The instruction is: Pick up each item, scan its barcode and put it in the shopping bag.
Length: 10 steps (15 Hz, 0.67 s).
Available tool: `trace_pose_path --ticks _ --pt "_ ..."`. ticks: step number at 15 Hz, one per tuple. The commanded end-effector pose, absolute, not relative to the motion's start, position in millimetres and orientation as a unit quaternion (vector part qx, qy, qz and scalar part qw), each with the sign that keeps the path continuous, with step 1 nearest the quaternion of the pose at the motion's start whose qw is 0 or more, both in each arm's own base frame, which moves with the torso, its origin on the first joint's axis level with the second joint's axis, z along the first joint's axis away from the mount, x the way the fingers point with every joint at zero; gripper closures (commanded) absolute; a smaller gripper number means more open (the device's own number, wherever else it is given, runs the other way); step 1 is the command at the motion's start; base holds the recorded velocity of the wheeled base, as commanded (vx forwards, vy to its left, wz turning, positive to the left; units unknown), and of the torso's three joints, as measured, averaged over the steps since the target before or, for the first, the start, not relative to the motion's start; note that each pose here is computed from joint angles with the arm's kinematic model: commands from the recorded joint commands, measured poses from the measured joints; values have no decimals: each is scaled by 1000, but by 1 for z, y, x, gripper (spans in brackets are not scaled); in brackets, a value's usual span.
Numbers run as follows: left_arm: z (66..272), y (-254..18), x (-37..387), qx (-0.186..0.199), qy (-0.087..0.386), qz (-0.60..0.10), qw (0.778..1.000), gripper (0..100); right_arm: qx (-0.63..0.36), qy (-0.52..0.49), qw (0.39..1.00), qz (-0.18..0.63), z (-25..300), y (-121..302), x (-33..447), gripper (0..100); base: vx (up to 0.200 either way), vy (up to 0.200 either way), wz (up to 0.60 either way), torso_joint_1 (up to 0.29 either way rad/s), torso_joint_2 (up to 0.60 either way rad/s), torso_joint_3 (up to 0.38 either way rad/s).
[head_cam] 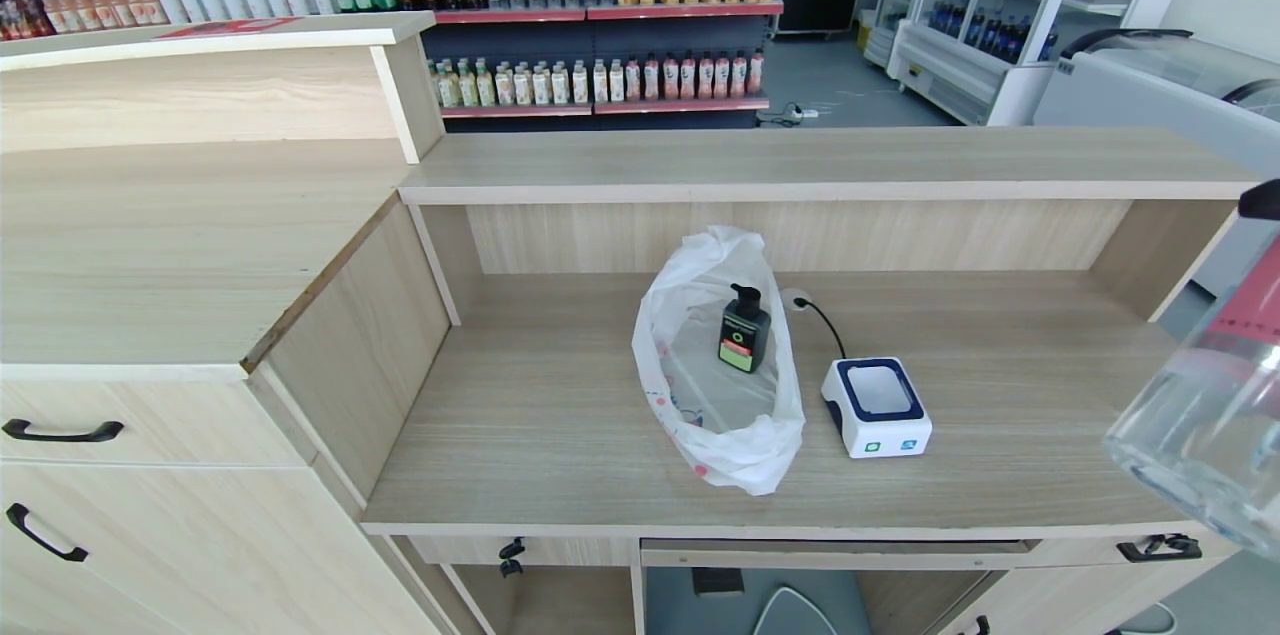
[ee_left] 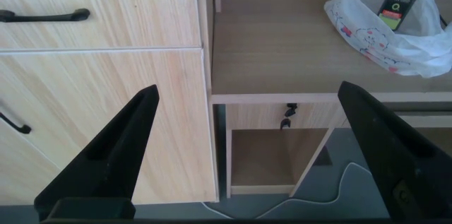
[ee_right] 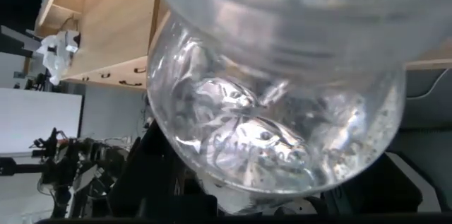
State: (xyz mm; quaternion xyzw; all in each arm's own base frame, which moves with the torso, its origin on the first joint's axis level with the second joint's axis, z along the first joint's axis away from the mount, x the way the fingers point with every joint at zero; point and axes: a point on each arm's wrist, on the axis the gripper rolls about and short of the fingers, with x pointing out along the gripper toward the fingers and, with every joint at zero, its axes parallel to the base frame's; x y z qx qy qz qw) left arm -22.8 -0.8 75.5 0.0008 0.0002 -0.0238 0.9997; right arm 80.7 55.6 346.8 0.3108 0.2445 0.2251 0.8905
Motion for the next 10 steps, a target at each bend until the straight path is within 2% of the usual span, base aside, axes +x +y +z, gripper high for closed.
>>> trace_pose_path --ticks 1,10 --pt "76 -1 -23 1 1 -24 1000 0 311 242 890 227 347 54 79 100 0 0 0 0 0 0" --pt "76 -1 -23 1 1 -24 1000 0 305 252 894 211 340 57 84 100 0 0 0 0 0 0"
